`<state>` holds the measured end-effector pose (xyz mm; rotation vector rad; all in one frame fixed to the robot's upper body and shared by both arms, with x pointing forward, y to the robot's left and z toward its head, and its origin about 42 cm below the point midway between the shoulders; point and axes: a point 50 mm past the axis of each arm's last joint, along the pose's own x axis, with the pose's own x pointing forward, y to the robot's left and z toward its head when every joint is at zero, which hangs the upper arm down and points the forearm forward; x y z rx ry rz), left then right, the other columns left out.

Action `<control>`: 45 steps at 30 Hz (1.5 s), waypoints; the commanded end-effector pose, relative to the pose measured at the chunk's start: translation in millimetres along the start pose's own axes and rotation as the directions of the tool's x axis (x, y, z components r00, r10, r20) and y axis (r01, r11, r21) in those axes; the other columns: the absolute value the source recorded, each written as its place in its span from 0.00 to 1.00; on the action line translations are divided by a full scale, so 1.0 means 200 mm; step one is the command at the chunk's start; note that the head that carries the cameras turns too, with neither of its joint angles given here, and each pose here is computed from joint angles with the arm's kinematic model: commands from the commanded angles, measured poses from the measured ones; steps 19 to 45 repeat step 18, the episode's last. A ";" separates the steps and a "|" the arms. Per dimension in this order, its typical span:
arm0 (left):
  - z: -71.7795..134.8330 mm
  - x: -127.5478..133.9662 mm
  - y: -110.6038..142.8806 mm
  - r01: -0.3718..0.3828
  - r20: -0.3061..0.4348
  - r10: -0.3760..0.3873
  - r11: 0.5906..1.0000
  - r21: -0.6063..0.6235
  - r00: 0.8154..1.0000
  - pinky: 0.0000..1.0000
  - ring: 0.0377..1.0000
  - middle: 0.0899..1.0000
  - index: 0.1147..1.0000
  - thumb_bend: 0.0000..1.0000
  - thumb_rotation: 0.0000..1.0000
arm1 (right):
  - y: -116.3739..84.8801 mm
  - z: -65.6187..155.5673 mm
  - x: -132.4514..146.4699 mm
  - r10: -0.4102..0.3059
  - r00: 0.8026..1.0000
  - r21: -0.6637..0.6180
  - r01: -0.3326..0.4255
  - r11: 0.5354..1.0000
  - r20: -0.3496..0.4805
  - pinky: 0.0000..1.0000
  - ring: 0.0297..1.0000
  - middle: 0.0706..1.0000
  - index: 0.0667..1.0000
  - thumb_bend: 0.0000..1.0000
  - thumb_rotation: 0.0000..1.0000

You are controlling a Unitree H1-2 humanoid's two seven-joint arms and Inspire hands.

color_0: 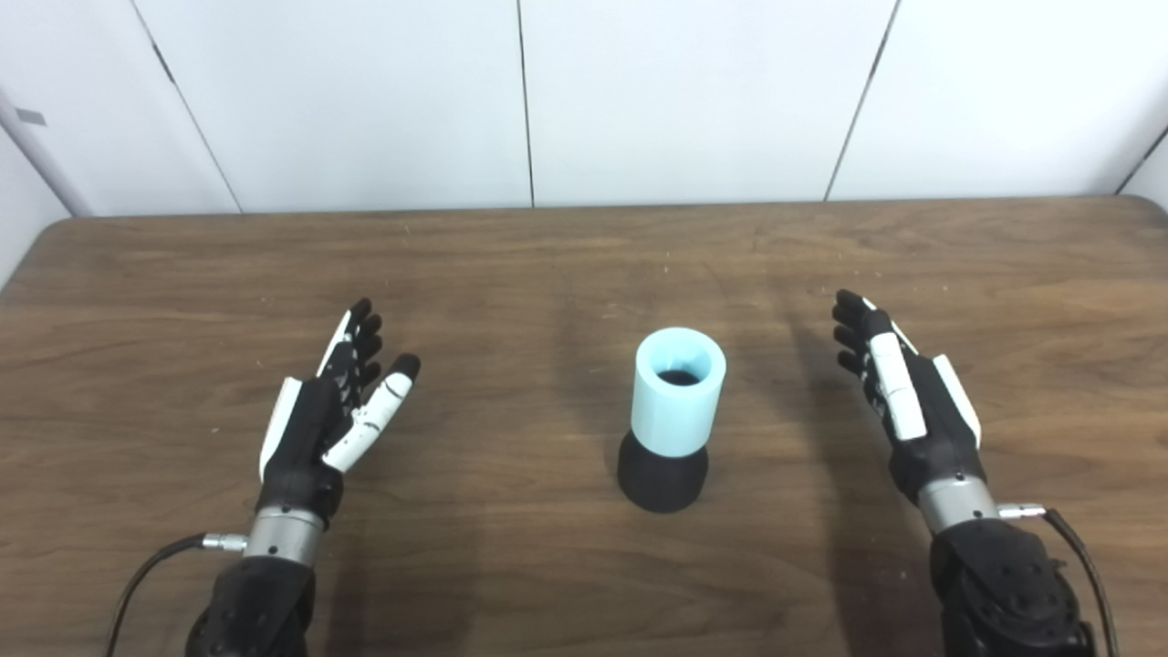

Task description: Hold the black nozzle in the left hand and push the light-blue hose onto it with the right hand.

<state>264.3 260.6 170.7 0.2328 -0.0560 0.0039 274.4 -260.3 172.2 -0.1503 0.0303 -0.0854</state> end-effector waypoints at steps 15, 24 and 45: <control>0.03 0.02 0.01 -0.012 0.049 0.014 0.999 -0.041 0.999 0.99 0.99 0.98 1.00 0.35 0.65 | -0.02 0.02 0.04 -0.023 0.993 0.068 0.015 0.998 0.114 0.93 0.93 0.91 0.91 0.40 1.00; 0.02 0.03 0.01 -0.020 0.052 0.022 0.999 -0.044 0.998 0.99 0.99 0.98 0.99 0.34 0.70 | -0.03 0.02 0.05 -0.026 0.992 0.076 0.016 0.997 0.127 0.92 0.93 0.91 0.91 0.42 1.00; 0.02 0.03 0.01 -0.020 0.052 0.022 0.999 -0.044 0.998 0.99 0.99 0.98 0.99 0.34 0.70 | -0.03 0.02 0.05 -0.026 0.992 0.076 0.016 0.997 0.127 0.92 0.93 0.91 0.91 0.42 1.00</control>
